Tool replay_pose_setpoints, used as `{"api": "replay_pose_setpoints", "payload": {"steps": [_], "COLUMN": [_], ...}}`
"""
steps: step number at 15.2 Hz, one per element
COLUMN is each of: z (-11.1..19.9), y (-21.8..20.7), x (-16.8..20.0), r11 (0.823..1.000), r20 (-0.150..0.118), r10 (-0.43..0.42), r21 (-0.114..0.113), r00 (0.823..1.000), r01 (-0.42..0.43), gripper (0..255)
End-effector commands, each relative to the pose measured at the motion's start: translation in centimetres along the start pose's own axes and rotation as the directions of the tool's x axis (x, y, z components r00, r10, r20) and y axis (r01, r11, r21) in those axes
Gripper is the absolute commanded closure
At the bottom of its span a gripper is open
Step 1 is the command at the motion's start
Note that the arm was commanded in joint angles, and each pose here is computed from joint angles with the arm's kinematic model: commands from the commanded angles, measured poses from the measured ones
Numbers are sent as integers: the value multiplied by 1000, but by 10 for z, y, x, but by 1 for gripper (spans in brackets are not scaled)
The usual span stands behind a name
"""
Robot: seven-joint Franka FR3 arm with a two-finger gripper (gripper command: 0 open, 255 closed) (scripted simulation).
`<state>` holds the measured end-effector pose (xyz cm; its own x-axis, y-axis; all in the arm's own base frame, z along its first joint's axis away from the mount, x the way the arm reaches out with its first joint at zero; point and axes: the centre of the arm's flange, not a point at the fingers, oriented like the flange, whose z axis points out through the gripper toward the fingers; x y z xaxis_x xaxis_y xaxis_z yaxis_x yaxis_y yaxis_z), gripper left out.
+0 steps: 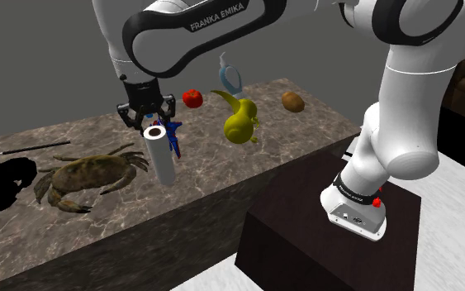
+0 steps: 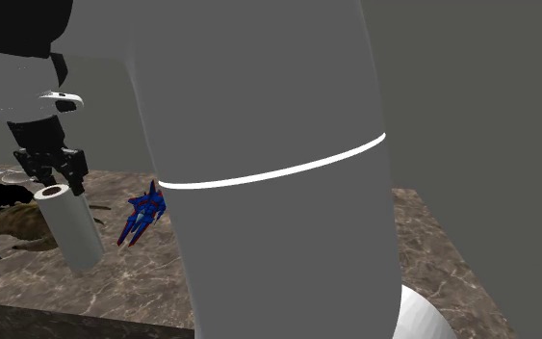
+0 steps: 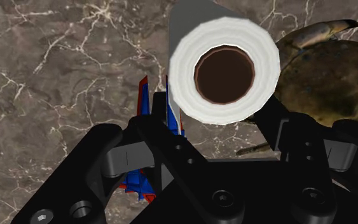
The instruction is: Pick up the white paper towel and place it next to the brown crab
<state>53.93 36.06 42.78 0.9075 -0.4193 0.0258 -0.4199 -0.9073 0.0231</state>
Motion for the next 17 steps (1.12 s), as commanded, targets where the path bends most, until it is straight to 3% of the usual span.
{"api": "replay_pose_setpoints", "payload": {"steps": [1,3,4,9,13,17], "z": [0,0,0,0,-50,-50], "y": [0,0,0,0,0,0], "x": [0,0,0,0,0,0], "r11": [1000,1000,1000,1000,1000,1000], "r20": [0,0,0,0,0,0], "r10": [0,0,0,0,0,0], "r21": [0,0,0,0,0,0], "r00": [1000,1000,1000,1000,1000,1000], "r01": [0,0,0,0,0,0], "gripper": [255,255,0,0,0,0]}}
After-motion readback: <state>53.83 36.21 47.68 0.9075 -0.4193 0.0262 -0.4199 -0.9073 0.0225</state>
